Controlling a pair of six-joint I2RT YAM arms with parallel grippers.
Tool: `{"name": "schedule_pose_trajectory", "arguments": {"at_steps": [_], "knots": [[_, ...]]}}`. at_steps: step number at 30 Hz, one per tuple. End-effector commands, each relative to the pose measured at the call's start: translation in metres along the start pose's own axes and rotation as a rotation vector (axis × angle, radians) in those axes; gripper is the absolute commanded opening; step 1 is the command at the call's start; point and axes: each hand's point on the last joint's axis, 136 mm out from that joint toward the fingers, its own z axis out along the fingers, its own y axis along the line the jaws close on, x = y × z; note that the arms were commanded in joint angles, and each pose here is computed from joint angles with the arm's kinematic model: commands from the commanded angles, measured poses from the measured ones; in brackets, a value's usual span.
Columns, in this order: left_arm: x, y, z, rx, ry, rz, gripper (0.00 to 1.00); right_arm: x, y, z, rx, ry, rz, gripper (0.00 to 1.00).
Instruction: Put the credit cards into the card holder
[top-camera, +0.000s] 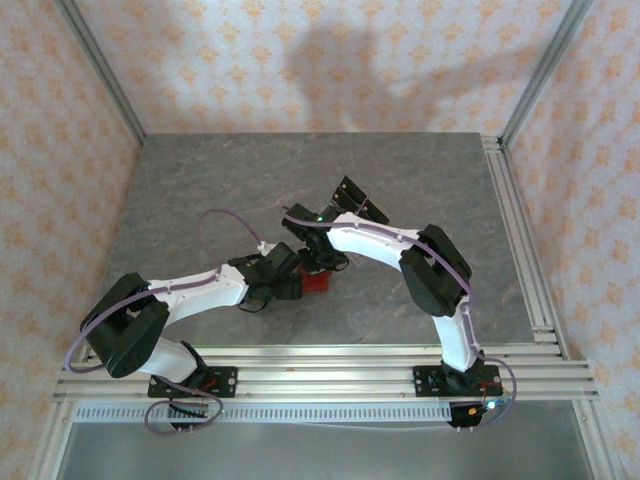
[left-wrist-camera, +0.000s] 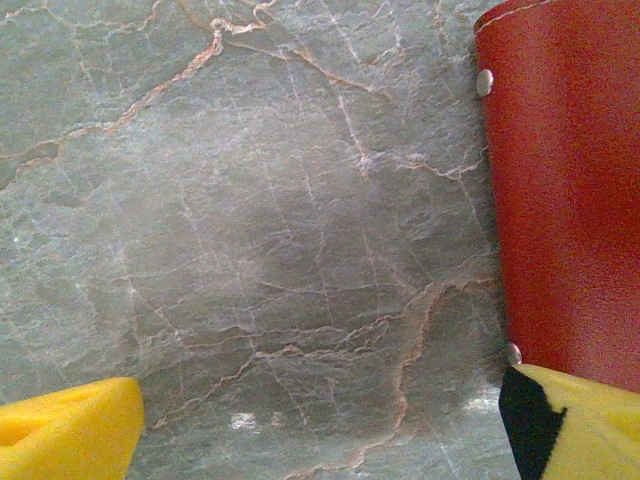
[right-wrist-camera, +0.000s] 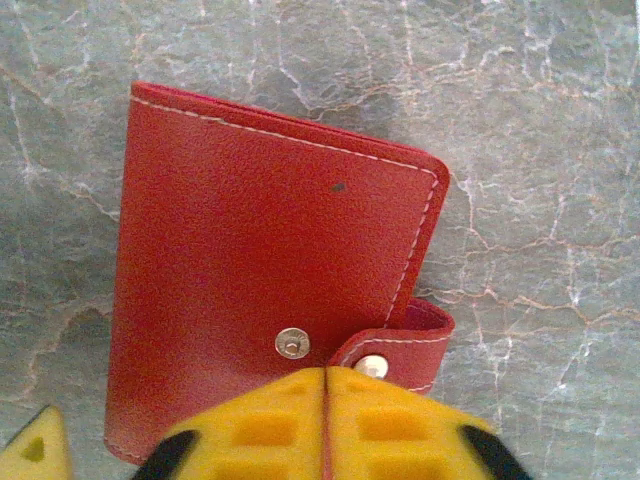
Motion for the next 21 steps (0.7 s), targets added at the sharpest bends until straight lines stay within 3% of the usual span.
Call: {"name": "schedule_pose_trajectory", "arguments": {"at_steps": [1,13,21], "knots": [[-0.007,0.003,0.002,-0.019,-0.021,-0.001,0.93,0.001,-0.008,-0.016,0.026,-0.031,0.008,0.2],[-0.005,0.003,0.005,-0.02,-0.017,0.005,0.93,0.003,-0.012,-0.005,0.053,-0.006,0.005,0.2],[-0.005,0.002,0.005,-0.017,-0.017,0.006,0.93,0.004,-0.016,-0.002,0.062,0.005,0.001,0.06]]}}
